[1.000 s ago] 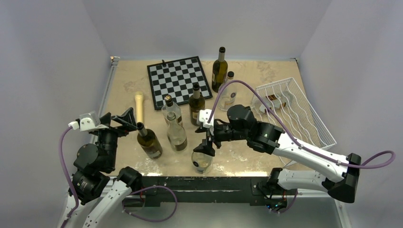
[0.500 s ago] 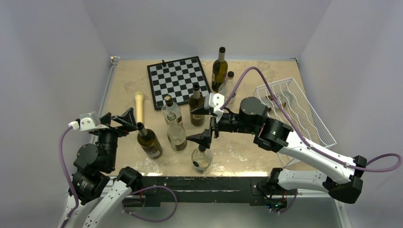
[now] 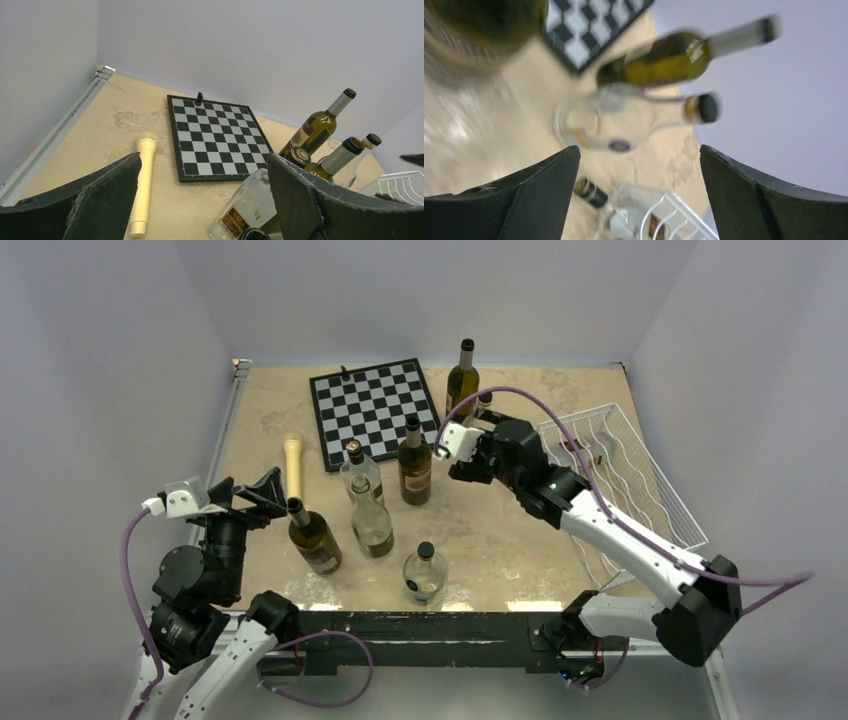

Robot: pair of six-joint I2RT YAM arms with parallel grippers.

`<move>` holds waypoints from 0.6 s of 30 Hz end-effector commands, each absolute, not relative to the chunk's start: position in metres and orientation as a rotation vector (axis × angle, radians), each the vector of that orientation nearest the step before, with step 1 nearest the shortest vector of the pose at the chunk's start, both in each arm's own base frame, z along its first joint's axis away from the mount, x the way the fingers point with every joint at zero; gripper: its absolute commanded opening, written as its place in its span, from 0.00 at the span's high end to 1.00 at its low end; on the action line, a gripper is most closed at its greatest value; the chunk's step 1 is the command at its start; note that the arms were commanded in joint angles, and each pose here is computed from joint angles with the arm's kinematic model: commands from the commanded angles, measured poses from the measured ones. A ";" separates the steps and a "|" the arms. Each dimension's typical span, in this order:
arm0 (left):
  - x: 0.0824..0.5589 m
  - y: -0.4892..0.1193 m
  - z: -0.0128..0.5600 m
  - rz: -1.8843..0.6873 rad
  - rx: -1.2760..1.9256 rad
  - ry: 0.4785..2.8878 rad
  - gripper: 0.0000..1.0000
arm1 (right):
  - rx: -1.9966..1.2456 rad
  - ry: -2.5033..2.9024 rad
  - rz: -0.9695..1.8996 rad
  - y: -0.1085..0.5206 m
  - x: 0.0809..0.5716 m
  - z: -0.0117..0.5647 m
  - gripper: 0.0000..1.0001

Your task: Take the wine bottle off the wine rack

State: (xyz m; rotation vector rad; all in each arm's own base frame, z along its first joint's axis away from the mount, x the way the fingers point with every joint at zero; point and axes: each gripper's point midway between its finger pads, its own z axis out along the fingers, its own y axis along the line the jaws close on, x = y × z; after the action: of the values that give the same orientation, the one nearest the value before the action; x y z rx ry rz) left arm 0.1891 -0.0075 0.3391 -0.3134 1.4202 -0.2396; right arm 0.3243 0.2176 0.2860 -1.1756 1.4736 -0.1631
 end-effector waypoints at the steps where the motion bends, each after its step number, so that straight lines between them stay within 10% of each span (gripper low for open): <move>1: 0.187 -0.012 0.349 -0.288 -0.308 1.386 0.00 | -1.512 1.490 -0.524 0.170 0.349 0.220 0.11; 6: 0.188 -0.012 0.348 -0.286 -0.308 1.389 0.00 | -1.735 1.558 -0.632 0.141 0.357 0.160 0.29; 18: 0.187 -0.010 0.348 -0.277 -0.316 1.387 0.00 | -1.876 1.702 -0.643 0.114 0.366 0.099 0.38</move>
State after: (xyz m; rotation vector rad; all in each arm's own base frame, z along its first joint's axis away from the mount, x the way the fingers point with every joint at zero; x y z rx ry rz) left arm 0.1888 -0.0094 0.3395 -0.3045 1.4202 -0.2492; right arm 0.3596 0.1228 0.1070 -1.8507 1.6870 -0.6082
